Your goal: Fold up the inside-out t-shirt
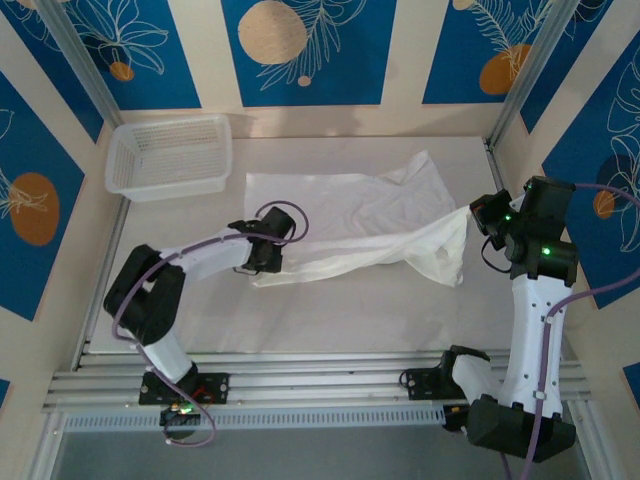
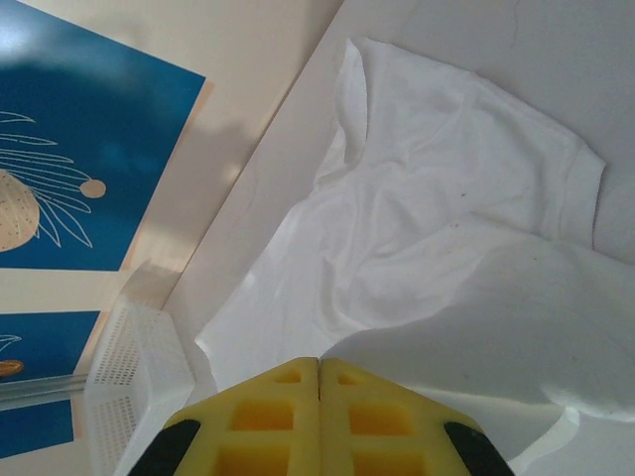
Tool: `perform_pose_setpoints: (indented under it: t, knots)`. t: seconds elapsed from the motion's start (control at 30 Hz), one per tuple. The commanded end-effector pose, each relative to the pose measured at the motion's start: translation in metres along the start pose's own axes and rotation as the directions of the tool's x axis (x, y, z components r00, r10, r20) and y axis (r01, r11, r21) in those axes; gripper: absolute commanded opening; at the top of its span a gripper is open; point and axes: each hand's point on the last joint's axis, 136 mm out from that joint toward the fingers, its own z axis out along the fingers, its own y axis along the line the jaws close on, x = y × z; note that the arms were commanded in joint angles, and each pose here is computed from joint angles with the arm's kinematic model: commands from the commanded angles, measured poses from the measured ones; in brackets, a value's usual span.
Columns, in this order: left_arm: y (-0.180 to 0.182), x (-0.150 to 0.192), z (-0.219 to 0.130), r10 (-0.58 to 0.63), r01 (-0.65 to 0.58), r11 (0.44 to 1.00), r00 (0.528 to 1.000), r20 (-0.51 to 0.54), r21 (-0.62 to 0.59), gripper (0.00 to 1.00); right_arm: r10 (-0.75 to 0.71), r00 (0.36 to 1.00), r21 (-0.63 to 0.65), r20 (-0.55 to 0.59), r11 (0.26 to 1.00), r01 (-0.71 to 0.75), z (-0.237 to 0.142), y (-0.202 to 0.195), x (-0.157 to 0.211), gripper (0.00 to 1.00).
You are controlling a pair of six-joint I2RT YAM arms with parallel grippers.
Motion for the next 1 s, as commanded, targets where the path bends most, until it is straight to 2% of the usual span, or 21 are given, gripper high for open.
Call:
perform_pose_setpoints:
  t: [0.0, 0.23, 0.4, 0.47, 0.57, 0.63, 0.7, 0.77, 0.83, 0.87, 0.97]
  knots:
    - [0.006, -0.001, -0.005, 0.035, -0.036, 0.998, 0.999, -0.017, -0.051, 0.40, -0.026, 0.999, -0.011, 0.031, 1.000, 0.027, -0.008, 0.006, -0.004, 0.00]
    - [0.020, -0.008, -0.018, 0.026, -0.023, 0.996, 0.999, 0.029, -0.091, 0.17, -0.025, 0.999, -0.014, 0.030, 1.000, 0.025, -0.007, 0.006, -0.004, 0.00]
    - [0.021, -0.009, -0.020, 0.015, -0.012, 0.996, 0.999, 0.034, -0.086, 0.07, -0.026, 0.999, -0.016, 0.033, 1.000, 0.027, -0.008, 0.008, -0.005, 0.00]
    - [0.022, -0.008, -0.021, 0.010, -0.007, 0.996, 0.999, 0.037, -0.086, 0.00, -0.027, 0.999, -0.015, 0.032, 1.000, 0.028, -0.009, 0.008, -0.005, 0.00]
    - [0.025, -0.019, -0.037, -0.017, 0.022, 0.998, 0.996, 0.091, -0.060, 0.00, -0.023, 0.999, -0.034, 0.041, 0.999, 0.024, -0.014, 0.015, -0.007, 0.00]
    - [0.030, -0.044, -0.068, -0.079, 0.078, 0.997, 0.980, 0.185, 0.014, 0.00, -0.021, 0.997, -0.075, 0.068, 0.997, 0.026, -0.022, 0.031, -0.016, 0.00]
    - [0.043, -0.087, -0.120, -0.185, 0.146, 0.979, 0.926, 0.329, 0.141, 0.00, -0.008, 0.995, -0.155, 0.099, 0.988, 0.023, -0.037, 0.063, -0.032, 0.00]
    - [0.066, -0.136, -0.189, -0.325, 0.186, 0.931, 0.814, 0.481, 0.315, 0.00, 0.008, 0.992, -0.277, 0.127, 0.960, 0.028, -0.060, 0.109, -0.053, 0.00]
    - [0.089, -0.168, -0.246, -0.423, 0.176, 0.881, 0.712, 0.561, 0.440, 0.00, 0.015, 0.982, -0.324, 0.186, 0.945, 0.047, -0.087, 0.138, -0.076, 0.00]
    - [0.098, -0.178, -0.269, -0.449, 0.161, 0.864, 0.678, 0.583, 0.477, 0.00, 0.016, 0.974, -0.327, 0.228, 0.943, 0.061, -0.099, 0.147, -0.087, 0.00]
    - [0.115, -0.191, -0.303, -0.487, 0.144, 0.832, 0.654, 0.579, 0.536, 0.00, 0.033, 0.962, -0.358, 0.272, 0.931, 0.069, -0.119, 0.163, -0.103, 0.00]
